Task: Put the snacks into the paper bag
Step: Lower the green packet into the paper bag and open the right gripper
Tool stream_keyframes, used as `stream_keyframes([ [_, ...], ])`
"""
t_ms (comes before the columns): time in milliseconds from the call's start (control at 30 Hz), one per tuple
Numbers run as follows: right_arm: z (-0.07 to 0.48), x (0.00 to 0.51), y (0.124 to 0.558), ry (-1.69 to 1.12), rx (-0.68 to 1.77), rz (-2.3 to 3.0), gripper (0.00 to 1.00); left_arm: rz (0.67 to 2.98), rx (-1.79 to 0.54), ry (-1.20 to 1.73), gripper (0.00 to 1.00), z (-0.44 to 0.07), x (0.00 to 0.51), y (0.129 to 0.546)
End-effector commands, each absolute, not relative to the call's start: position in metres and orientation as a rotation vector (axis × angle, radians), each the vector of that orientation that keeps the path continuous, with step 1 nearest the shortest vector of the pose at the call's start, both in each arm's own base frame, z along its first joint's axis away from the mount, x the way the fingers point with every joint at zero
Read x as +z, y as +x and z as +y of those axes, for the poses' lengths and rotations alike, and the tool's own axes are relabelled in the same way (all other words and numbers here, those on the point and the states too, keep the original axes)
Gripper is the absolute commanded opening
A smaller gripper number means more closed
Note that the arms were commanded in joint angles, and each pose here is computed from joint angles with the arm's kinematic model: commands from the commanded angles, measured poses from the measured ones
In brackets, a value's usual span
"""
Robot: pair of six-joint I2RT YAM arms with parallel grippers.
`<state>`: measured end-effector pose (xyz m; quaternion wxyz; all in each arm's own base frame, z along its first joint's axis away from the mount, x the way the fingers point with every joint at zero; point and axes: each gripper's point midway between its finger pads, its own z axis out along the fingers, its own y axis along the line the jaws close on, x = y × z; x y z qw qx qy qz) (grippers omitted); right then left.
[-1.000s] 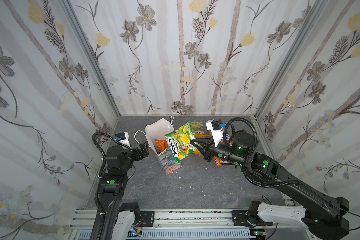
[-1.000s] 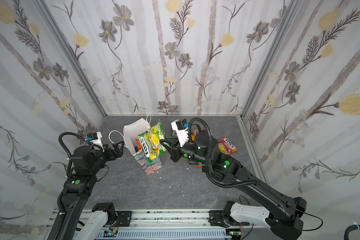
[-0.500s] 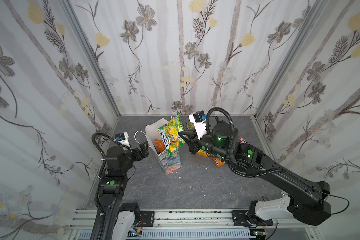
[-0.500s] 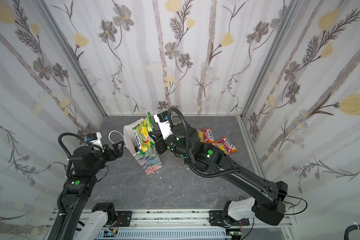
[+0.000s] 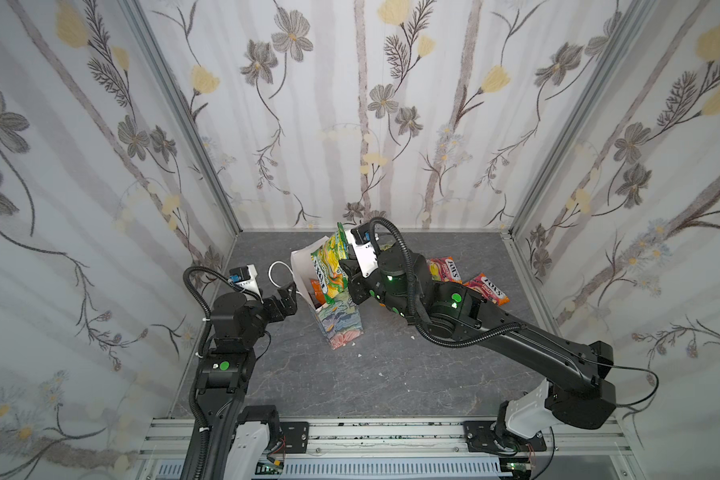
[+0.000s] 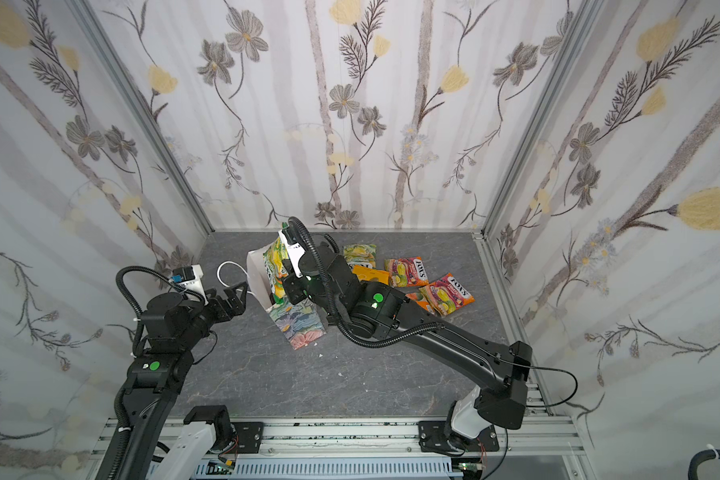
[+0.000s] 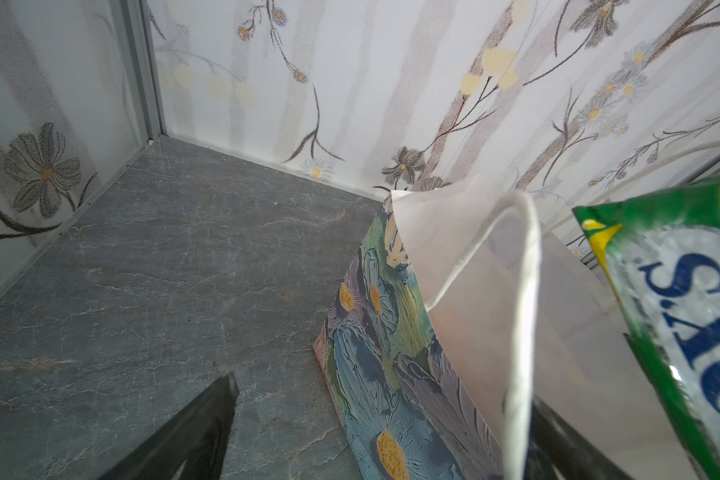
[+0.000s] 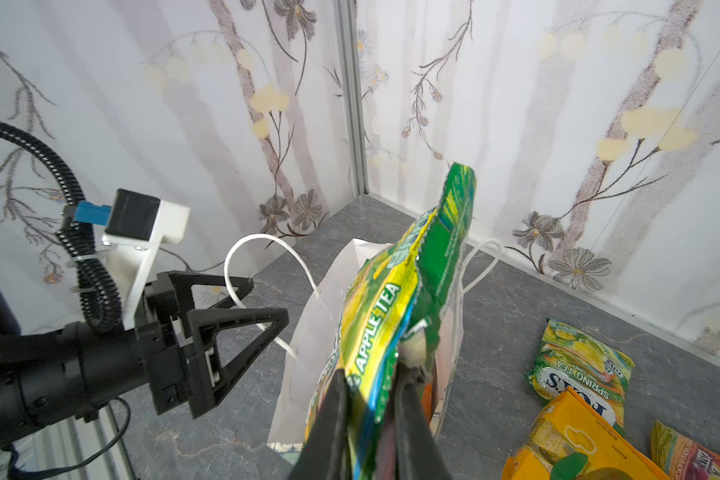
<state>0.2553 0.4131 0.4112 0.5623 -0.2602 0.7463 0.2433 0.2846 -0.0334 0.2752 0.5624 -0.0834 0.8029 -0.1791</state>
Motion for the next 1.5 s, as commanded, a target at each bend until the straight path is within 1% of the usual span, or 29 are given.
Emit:
stream_keyframes([
  [0, 0.423, 0.415, 0.265, -0.596, 0.541, 1.726, 0.00, 1.878, -0.422, -0.202, 1.00, -0.033, 0.278, 0.286],
  [167, 0.439, 0.413, 0.270, -0.640, 0.522, 1.719, 0.00, 1.876, -0.422, -0.204, 1.00, -0.032, 0.278, 0.286],
  [400, 0.453, 0.395, 0.275, -0.694, 0.514, 1.750, 0.00, 1.875, -0.418, -0.204, 1.00, -0.032, 0.278, 0.285],
  [967, 0.464, 0.361, 0.292, -0.719, 0.552, 1.830, 0.00, 1.873, -0.417, -0.202, 1.00, -0.032, 0.279, 0.285],
  [1400, 0.467, 0.346, 0.298, -0.725, 0.519, 1.858, 0.00, 1.875, -0.420, -0.202, 1.00, -0.032, 0.278, 0.285],
  [1467, 0.468, 0.343, 0.298, -0.730, 0.523, 1.863, 0.06, 1.875, -0.420, -0.201, 1.00, -0.032, 0.278, 0.285],
])
